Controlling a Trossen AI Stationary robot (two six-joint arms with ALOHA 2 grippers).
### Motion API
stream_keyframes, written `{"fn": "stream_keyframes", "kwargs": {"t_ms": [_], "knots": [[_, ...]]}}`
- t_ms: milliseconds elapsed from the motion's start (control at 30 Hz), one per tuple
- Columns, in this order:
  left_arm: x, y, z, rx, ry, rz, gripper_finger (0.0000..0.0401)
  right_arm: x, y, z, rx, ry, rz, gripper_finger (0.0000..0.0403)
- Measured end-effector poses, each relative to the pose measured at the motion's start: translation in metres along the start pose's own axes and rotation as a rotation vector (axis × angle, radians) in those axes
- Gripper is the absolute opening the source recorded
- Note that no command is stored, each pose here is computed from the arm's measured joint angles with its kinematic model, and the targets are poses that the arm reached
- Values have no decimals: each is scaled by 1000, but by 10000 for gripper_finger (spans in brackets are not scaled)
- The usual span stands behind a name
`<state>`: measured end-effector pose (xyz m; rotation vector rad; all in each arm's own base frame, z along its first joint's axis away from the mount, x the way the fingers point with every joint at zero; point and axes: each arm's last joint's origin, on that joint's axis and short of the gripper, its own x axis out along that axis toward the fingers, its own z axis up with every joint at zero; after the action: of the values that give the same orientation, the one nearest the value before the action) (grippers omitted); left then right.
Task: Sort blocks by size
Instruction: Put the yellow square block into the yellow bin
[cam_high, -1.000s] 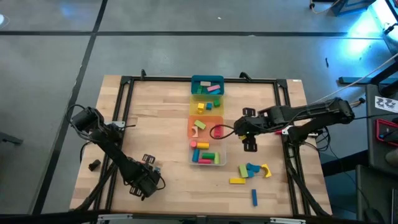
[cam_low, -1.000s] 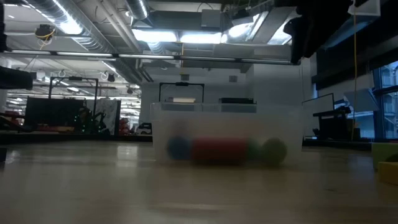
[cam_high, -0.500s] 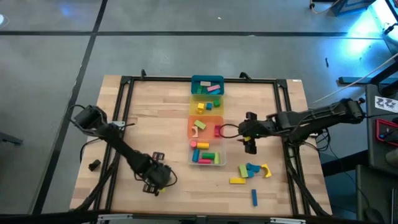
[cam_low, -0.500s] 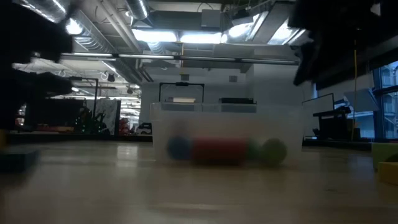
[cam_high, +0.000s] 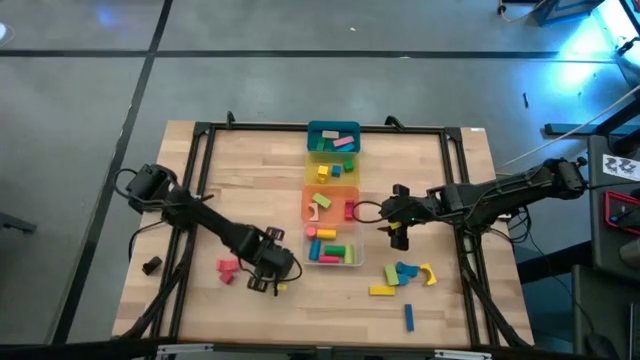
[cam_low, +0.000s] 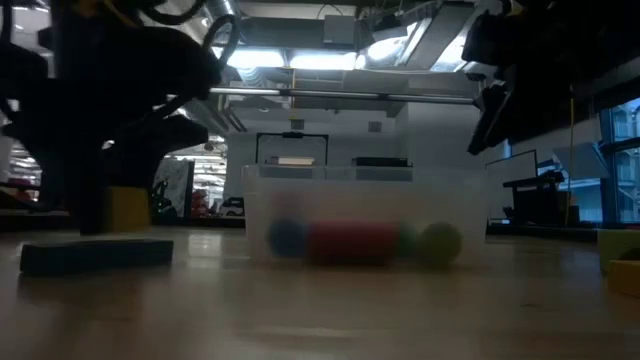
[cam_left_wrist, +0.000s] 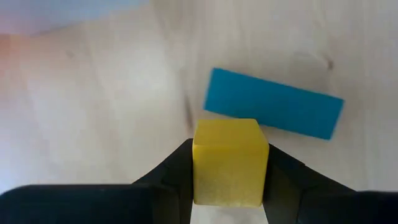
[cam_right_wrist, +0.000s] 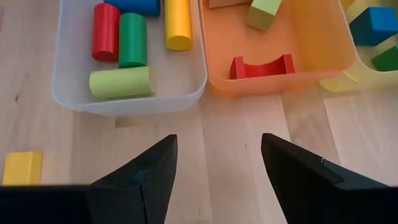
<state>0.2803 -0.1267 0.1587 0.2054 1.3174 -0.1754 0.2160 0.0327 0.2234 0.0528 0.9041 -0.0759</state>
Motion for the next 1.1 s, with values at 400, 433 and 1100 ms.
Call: {"fn": "stream_keyframes", "kwargs": {"t_ms": [400,433,1100], "knots": [[-20,43,3,117,177,139,122,0,1,4,6,-41,8,232],[-21,47,2,123,196,160,122,0,1,4,6,-41,8,232],[-32,153,-39,125,622,407,123,0,1,4,5,-41,8,232]]}}
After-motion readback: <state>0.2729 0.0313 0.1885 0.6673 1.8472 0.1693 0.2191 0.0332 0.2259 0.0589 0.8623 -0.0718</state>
